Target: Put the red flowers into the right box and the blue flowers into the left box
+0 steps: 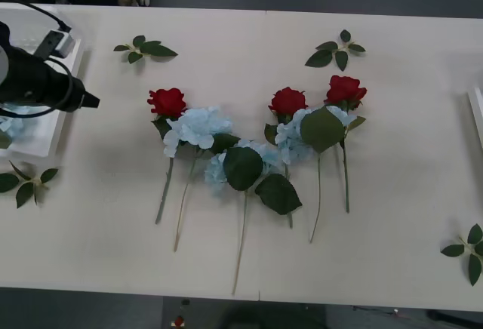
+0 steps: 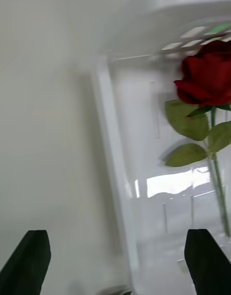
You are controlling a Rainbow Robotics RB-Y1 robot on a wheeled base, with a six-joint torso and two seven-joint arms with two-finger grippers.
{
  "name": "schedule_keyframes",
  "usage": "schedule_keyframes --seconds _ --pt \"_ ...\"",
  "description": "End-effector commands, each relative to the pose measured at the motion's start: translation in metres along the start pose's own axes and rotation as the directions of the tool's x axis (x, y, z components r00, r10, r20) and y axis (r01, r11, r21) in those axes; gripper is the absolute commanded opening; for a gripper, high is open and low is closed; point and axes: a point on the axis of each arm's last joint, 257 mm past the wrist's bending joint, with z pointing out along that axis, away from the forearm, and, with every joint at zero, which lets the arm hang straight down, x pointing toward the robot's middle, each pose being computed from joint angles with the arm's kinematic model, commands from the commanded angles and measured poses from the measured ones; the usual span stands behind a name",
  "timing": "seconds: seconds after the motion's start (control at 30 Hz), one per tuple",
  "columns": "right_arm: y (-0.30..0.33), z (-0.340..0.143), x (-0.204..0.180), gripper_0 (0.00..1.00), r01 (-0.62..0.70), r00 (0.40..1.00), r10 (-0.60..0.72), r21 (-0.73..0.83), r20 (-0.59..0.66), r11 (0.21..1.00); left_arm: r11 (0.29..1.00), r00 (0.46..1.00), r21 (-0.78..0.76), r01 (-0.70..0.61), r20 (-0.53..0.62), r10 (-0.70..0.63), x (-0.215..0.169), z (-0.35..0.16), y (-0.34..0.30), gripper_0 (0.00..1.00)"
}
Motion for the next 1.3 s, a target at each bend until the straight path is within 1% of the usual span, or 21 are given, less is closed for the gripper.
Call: schedule_keyframes --seconds 0.03,0.13,0.2,0.43,0.63,0.87,0.97,1.07,1.3 --pt "0.062 -0.015 -0.012 0.82 -0.044 0.999 0.046 -0.09 0.021 0.995 0.999 1.0 -0.016 -0.03 0.007 0.03 -0.012 0.007 -0.028 0.99" --pt "0.095 -0.008 -0.007 0.82 -0.076 0.997 0.077 -0.137 0.004 0.988 0.999 0.999 0.004 -0.05 -0.008 0.05 -0.009 0.019 -0.049 0.99" --pt "0.113 -0.003 -0.004 0.82 -0.072 0.997 0.073 -0.16 0.002 0.985 0.998 0.998 0.015 -0.063 -0.011 0.063 -0.008 0.025 -0.062 0.98" --pt "0.182 0.024 0.008 0.82 0.026 0.999 -0.02 -0.201 0.032 0.979 0.991 0.989 0.054 -0.125 -0.074 0.129 0.003 0.043 -0.115 0.99" --pt "0.23 0.028 0.011 0.82 0.061 0.997 -0.048 -0.266 0.055 0.962 0.985 0.982 0.093 -0.142 -0.111 0.152 0.015 0.052 -0.147 0.98" --pt "0.284 0.023 0.011 0.82 0.082 0.994 -0.052 -0.354 0.093 0.932 0.978 0.97 0.093 -0.188 -0.141 0.2 0.034 0.066 -0.17 1.0" --pt "0.3 0.021 0.009 0.82 0.088 0.992 -0.047 -0.381 0.115 0.92 0.975 0.966 0.106 -0.196 -0.152 0.211 0.042 0.068 -0.181 1.0" --pt "0.309 0.026 0.011 0.82 0.077 0.993 -0.036 -0.397 0.11 0.915 0.98 0.969 0.102 -0.171 -0.161 0.186 0.048 0.07 -0.192 1.0" --pt "0.314 0.046 0.015 0.82 0.077 0.994 -0.044 -0.376 0.097 0.923 0.98 0.967 0.036 -0.198 -0.159 0.201 0.058 0.08 -0.205 1.0"
